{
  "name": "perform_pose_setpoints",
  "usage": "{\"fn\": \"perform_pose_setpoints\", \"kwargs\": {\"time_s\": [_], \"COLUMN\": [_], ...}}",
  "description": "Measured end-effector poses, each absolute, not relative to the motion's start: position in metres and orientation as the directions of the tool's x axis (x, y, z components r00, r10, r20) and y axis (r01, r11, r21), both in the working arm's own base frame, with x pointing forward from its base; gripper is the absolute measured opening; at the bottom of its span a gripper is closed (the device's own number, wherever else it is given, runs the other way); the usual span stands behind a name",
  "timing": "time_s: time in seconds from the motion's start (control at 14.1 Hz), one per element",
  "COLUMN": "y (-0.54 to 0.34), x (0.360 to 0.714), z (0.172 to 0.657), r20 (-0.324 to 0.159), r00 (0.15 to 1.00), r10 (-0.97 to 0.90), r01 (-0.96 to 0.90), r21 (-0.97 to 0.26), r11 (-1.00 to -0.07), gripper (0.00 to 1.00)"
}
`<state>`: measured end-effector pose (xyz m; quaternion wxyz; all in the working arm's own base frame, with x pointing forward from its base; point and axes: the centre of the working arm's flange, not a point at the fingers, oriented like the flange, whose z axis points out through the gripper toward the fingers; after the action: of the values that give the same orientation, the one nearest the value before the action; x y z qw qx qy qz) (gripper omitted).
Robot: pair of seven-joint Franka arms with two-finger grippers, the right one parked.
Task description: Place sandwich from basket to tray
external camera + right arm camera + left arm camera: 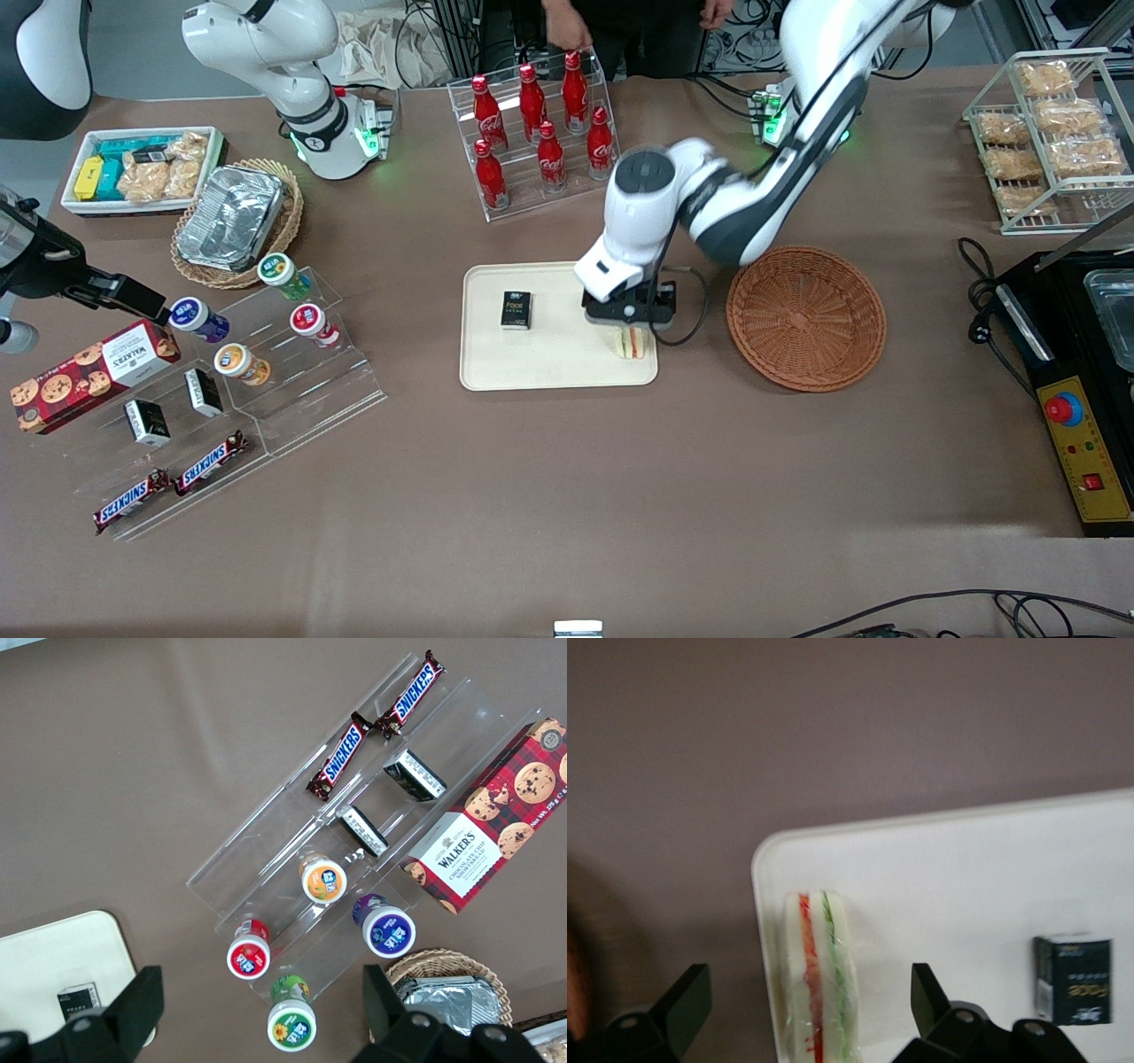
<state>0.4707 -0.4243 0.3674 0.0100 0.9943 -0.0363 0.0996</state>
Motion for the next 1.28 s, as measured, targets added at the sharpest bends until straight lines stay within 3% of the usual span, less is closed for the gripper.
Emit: {"fn": "perform_pose_setpoints", "kwargs": {"time_s": [0.14, 0.35, 0.64, 0.92, 1.28], "y": [-0.402, -0.358, -0.317, -0.240, -0.138], "x": [0.479, 0.487, 0.491, 0.505, 0.520], "z": [0.432, 0.498, 0.532, 0.564, 0.601], "r20": [0.275, 0.305, 0.268, 0.167, 0.175], "r00": [0.961, 0.952, 0.960, 0.984, 0.984], "r10": [-0.019, -0.026, -0.081, -0.070, 0.037], "r01": [-0.015, 0.012, -0.034, -0.051, 0.044], "r21": [-0.018, -0.124, -0.176, -0.116, -0.034], "r11": [-1.000, -0.992, -0.984, -0.992, -0.998], "gripper": [1.00, 1.00, 1.00, 1.00, 1.00]}}
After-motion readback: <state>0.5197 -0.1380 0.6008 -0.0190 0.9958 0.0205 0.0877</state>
